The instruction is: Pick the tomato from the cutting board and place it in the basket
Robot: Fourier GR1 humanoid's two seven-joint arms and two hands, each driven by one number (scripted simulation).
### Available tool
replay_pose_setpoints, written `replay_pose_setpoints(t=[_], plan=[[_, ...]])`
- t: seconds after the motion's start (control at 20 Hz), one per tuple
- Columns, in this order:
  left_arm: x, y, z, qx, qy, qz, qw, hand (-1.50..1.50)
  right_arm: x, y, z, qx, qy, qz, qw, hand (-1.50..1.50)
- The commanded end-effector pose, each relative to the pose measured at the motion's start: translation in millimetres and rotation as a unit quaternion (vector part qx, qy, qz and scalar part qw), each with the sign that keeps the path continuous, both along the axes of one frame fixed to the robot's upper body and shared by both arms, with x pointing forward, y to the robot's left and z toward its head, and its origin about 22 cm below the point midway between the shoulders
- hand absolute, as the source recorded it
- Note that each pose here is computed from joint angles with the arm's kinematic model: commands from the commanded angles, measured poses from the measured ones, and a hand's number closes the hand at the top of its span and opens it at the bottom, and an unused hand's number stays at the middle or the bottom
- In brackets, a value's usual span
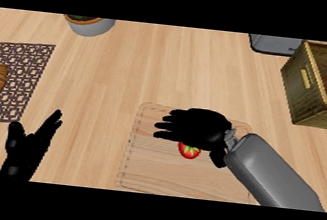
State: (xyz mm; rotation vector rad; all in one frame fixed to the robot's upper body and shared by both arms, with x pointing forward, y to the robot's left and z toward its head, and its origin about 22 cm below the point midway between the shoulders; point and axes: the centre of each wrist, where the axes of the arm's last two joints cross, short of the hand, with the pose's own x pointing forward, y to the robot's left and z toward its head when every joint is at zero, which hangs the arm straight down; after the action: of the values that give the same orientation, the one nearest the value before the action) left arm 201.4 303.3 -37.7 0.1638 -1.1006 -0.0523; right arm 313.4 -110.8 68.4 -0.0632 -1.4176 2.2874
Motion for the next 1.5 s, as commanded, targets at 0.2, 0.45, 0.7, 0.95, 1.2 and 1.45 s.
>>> replay_pose_setpoints(t=[0.2, 0.45, 0.7, 0.95, 1.2, 1.45], plan=[[-2.5, -6, 4, -0.005, 0.045, 0.005, 0.9989, 0.0, 7, -1, -28, -0.022, -0.006, -0.008, 1.0, -1.5], [-17.4, -5, -8, 0.003, 0.038, 0.006, 0.9993, 0.0, -1, 5, -39, -0.009, 0.0, 0.0, 1.0, -1.5], [6.6, -9, -7, -0.003, 0.044, 0.008, 0.999, 0.0, 12, 24, -45, -0.013, 0.001, 0.0, 1.0, -1.5], [3.9, 5, -12, -0.005, 0.037, 0.01, 0.9992, 0.0, -8, 1, -59, -0.003, -0.027, 0.045, 0.999, 1.5], [3.0, 8, -7, -0.008, 0.046, 0.001, 0.9989, 0.0, -8, 27, -60, 0.007, -0.069, 0.064, 0.996, 1.5], [8.4, 0, -20, -0.012, 0.04, 0.008, 0.9991, 0.0, 2, 16, -70, 0.02, -0.074, 0.068, 0.995, 1.5]])
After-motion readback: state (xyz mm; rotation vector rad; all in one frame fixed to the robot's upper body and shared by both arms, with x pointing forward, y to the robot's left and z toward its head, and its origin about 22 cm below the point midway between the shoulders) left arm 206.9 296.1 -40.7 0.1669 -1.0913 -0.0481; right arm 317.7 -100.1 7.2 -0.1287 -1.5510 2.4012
